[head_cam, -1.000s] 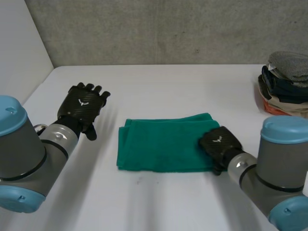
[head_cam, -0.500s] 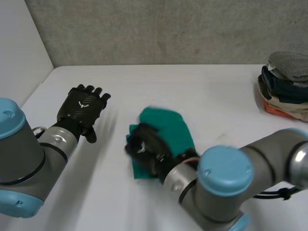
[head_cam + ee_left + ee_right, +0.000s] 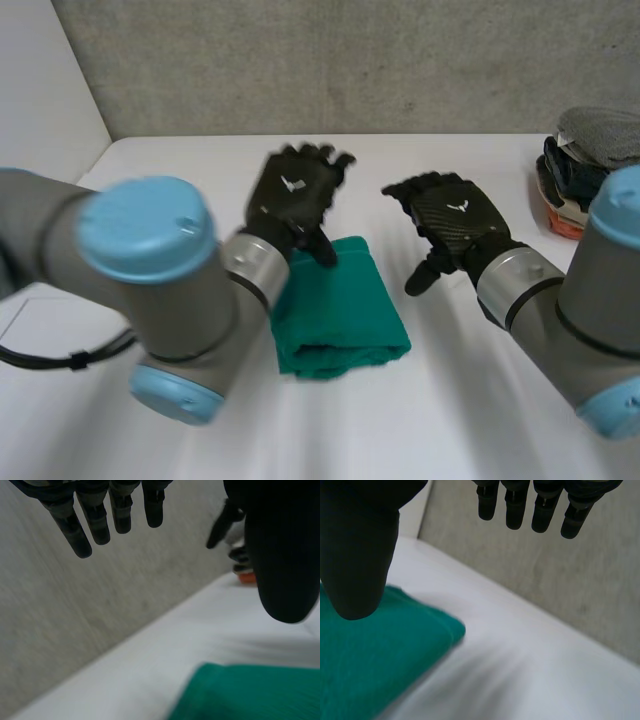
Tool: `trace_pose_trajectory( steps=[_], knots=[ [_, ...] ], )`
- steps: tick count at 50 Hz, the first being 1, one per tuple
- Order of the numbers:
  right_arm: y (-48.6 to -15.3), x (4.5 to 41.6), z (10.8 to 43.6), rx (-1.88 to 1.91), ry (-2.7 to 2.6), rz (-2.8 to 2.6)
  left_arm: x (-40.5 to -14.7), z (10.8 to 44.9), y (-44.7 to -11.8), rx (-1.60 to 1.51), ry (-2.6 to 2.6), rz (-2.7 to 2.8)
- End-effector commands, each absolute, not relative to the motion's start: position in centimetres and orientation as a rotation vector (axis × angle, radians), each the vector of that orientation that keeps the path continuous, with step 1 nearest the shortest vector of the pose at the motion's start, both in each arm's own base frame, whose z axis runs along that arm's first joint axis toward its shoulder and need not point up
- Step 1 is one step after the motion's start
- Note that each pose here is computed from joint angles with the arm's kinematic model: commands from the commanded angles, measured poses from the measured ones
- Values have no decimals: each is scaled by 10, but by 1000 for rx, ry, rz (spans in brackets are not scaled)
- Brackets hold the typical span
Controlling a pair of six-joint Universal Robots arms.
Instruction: Fold the laundry.
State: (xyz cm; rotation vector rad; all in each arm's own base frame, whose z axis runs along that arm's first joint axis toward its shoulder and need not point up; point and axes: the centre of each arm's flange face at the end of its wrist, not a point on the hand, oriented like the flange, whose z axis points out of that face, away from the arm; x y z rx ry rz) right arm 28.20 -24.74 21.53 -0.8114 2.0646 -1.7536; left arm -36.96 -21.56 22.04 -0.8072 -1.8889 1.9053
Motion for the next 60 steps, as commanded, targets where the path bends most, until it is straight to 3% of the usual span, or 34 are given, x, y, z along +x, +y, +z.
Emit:
trace_pose_trajectory(
  steps=[1,12,21,24,31,36,44,60],
  knots=[
    [-270,291,178,-835,2210,-1573,-365,157,-202,-835,-2244,1730],
    [-269,318,134,-954,2232,-1361,-330,124,-196,-889,-2474,1631],
    [-275,319,134,-1099,2247,-1461,-316,121,-209,-967,-2525,1654],
    [-268,322,147,-1167,2222,-1528,-315,133,-215,-939,-2506,1700],
    [-251,321,179,-1169,2143,-1709,-328,199,-229,-854,-2220,1869],
    [-209,327,171,-1231,2040,-1717,-345,243,-237,-928,-1919,1858],
    [-162,335,138,-1315,1917,-1714,-355,278,-234,-1080,-1691,1672],
    [-184,356,99,-1427,1791,-1875,-363,261,-230,-1144,-1680,1545]
  ],
)
